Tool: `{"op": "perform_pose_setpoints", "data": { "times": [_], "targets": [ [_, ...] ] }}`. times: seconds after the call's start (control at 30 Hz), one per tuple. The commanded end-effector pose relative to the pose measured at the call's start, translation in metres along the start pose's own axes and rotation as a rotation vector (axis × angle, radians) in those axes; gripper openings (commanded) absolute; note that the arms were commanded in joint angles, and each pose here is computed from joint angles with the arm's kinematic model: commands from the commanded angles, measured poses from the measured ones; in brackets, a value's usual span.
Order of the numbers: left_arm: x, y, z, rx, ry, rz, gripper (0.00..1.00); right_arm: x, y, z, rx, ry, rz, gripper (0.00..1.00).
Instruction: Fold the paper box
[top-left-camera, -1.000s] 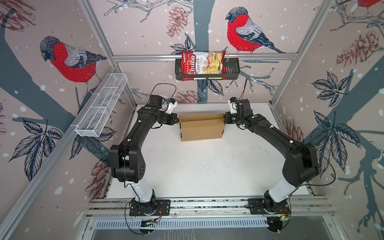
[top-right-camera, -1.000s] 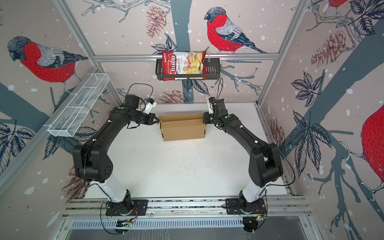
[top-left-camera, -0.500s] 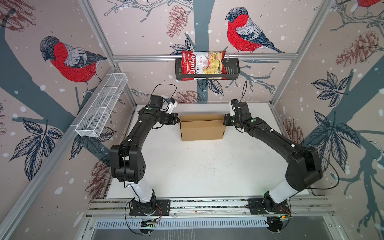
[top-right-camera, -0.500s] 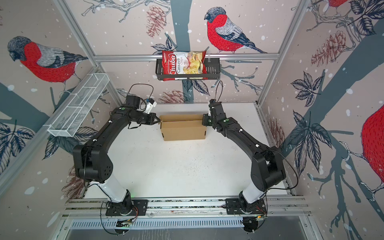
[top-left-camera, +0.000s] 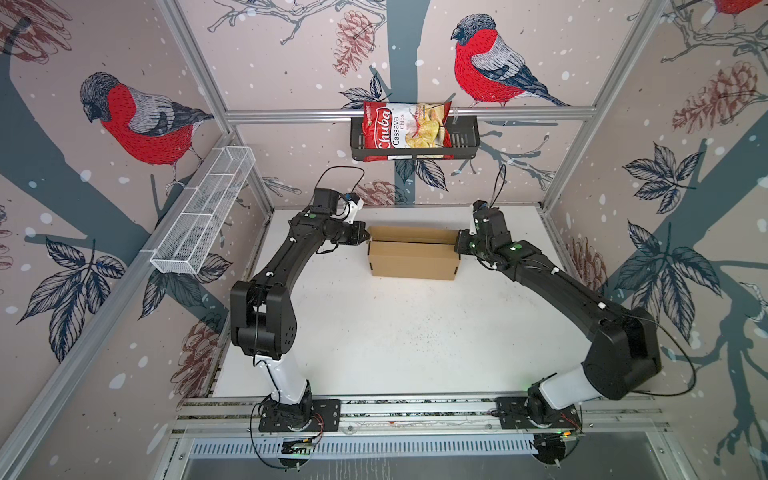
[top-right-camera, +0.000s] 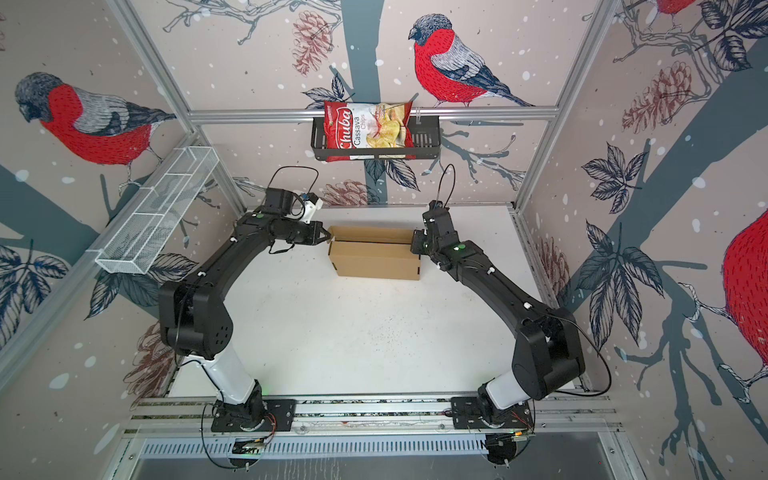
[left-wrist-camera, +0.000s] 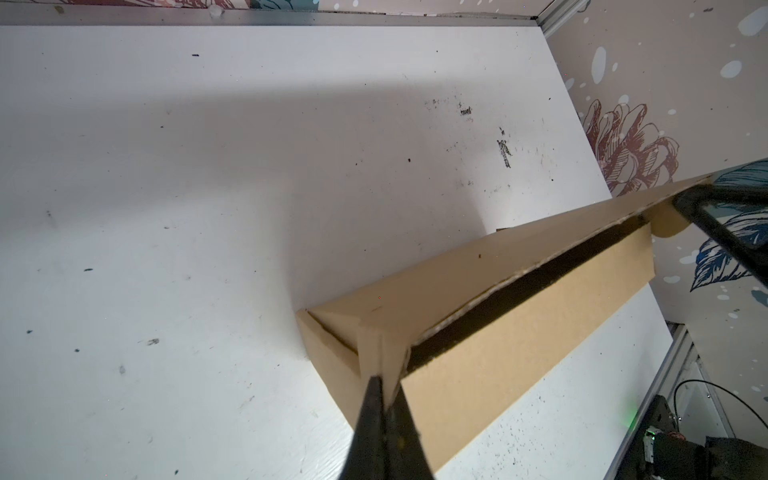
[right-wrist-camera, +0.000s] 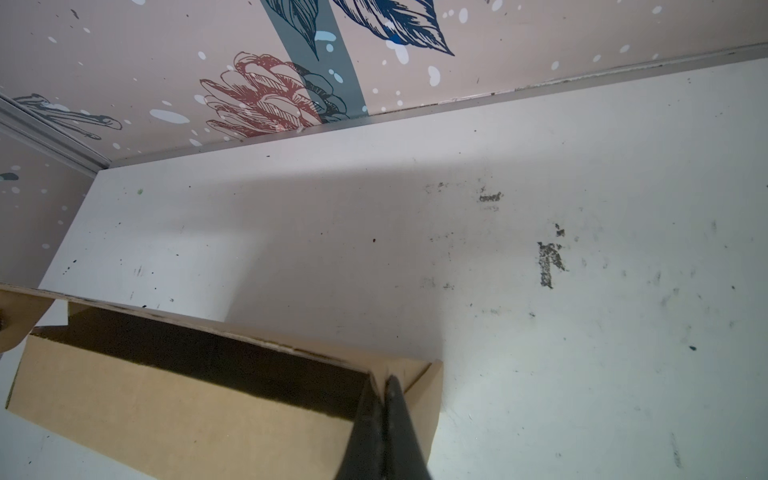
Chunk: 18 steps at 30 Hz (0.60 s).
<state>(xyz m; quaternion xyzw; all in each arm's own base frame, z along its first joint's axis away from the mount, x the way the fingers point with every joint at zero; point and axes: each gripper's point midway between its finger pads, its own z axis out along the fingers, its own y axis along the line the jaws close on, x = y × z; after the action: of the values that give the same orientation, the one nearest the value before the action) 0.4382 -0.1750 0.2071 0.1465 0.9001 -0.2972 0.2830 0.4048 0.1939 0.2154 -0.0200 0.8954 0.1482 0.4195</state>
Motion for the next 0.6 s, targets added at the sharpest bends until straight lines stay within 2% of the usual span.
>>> {"op": "perform_pose_setpoints", "data": {
  "times": [0.0,0.57],
  "targets": [
    [-0.009,-0.007,0.001,0.031,-0.047,-0.017,0.00,-0.007,-0.007,-0.001,0.011,-0.038,0.018,0.00],
    [0.001,-0.024,-0.005,0.088,-0.064,-0.040,0.00,0.000,-0.008,-0.004,0.000,-0.038,0.049,0.00]
  ]
}}
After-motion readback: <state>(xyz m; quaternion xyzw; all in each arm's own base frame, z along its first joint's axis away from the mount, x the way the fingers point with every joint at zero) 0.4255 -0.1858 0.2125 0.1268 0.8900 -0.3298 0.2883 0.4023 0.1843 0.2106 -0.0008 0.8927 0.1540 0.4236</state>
